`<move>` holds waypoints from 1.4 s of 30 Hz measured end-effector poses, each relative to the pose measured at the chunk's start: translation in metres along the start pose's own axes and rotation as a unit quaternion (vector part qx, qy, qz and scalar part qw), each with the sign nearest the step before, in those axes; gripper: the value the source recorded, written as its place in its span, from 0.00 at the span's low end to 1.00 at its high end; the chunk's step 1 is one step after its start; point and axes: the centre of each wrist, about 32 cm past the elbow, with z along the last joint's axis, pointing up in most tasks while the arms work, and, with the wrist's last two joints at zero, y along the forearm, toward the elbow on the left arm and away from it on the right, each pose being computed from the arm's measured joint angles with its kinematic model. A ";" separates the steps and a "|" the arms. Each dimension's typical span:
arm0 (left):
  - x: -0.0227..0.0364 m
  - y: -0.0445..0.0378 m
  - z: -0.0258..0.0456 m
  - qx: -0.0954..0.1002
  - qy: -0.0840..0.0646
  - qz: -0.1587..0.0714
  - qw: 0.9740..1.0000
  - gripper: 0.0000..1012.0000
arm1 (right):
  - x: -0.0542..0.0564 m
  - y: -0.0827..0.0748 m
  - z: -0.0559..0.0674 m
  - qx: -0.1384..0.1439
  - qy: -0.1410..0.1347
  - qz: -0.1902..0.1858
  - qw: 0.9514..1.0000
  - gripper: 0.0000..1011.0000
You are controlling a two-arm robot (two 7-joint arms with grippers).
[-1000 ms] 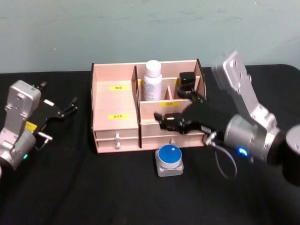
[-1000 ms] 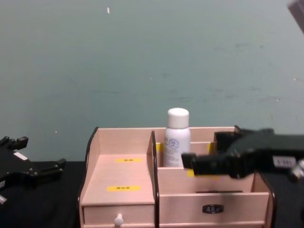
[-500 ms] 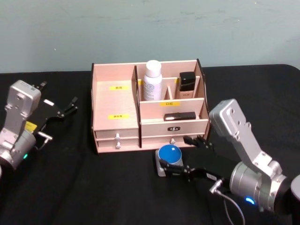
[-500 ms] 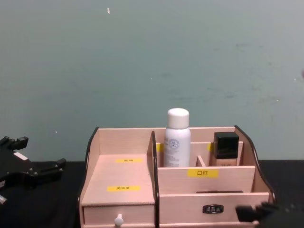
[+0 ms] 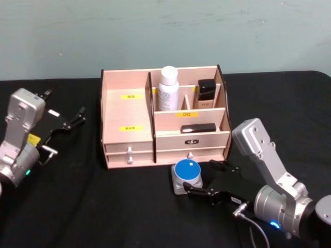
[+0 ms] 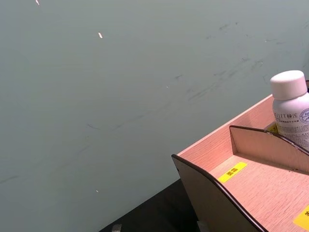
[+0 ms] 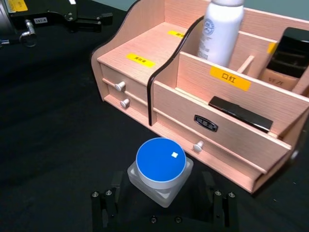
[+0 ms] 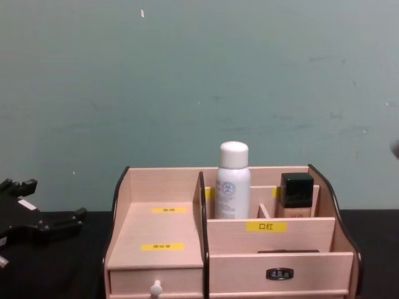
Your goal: Pick up the facial cleanser and watermelon frost from the table and place them into the tiered storage box.
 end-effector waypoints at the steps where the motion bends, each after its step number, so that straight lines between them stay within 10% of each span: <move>1: 0.0000 0.0000 0.0000 0.000 0.000 0.000 1.000 1.00 | 0.000 0.003 0.000 0.000 0.000 0.003 1.000 0.99; 42: 0.0000 0.0000 0.0000 0.000 0.000 0.000 1.000 1.00 | 0.002 0.036 0.001 -0.004 -0.024 0.014 1.000 0.96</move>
